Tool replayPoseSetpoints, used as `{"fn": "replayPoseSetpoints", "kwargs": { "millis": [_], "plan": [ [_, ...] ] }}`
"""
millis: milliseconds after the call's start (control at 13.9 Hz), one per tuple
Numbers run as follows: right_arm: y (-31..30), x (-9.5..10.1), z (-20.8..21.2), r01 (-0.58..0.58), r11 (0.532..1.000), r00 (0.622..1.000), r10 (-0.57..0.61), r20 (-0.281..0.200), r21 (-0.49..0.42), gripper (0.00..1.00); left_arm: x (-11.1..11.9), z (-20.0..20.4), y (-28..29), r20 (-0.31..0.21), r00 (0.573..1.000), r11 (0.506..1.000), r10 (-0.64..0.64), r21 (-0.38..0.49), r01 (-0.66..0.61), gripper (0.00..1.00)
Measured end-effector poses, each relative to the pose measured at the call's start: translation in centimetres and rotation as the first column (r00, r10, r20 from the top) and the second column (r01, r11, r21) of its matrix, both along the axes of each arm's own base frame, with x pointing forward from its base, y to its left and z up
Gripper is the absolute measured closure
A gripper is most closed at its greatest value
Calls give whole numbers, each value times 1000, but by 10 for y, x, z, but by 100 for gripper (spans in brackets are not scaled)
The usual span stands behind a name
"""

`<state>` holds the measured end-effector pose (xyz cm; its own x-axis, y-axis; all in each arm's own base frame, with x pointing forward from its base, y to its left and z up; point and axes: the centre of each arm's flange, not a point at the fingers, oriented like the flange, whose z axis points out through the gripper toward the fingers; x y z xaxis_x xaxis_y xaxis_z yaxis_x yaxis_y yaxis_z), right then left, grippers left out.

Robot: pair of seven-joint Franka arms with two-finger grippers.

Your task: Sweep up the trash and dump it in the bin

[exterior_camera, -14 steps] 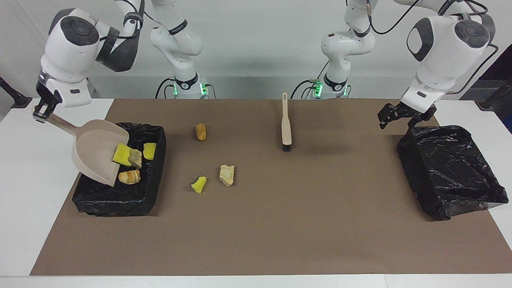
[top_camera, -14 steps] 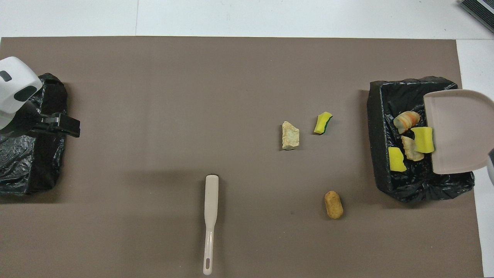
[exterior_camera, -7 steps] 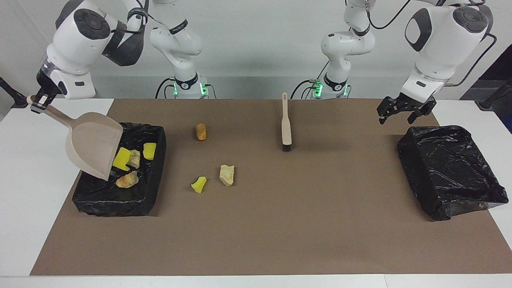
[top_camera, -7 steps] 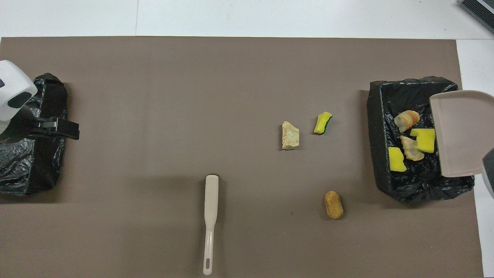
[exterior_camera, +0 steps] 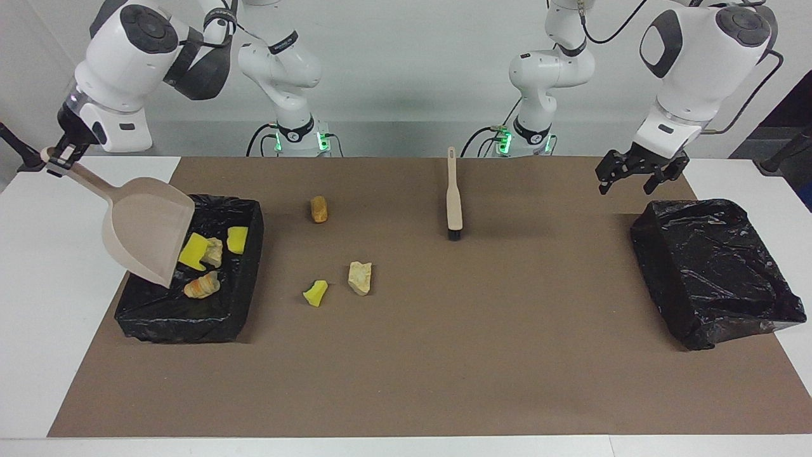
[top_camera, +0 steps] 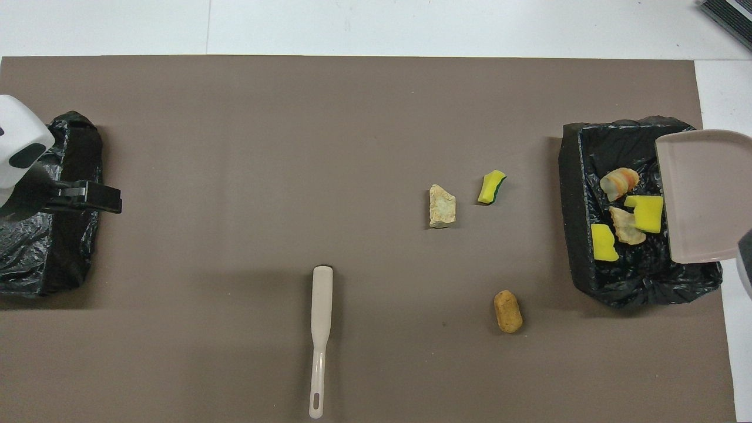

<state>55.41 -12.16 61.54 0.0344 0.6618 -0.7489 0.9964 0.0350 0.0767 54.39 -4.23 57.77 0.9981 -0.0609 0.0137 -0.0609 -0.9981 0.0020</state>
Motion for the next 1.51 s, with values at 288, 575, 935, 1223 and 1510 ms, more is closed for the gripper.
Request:
{"fn": "replayPoseSetpoints", "kwargs": {
  "millis": [288,575,935,1223,1510],
  "plan": [
    [-1,-2,0,59,989,996,-67,54,138,67,1,1,0,10,1000,1000,1,-2,-1,0],
    [-15,-7,-9,208,917,956,-265,130,339,67,1,1,0,9,1000,1000,1,-3,-1,0],
    [88,2,-20,403,720,774,-597,209,564,67,1,1,1,9,1000,1000,2,-3,-2,0],
    [169,1,-23,505,513,564,-805,185,694,67,1,0,2,7,1000,1000,5,-3,-5,0],
    [248,20,-51,571,342,360,-921,146,746,67,1,-1,4,4,1000,1000,7,-3,-7,0]
  ]
}}
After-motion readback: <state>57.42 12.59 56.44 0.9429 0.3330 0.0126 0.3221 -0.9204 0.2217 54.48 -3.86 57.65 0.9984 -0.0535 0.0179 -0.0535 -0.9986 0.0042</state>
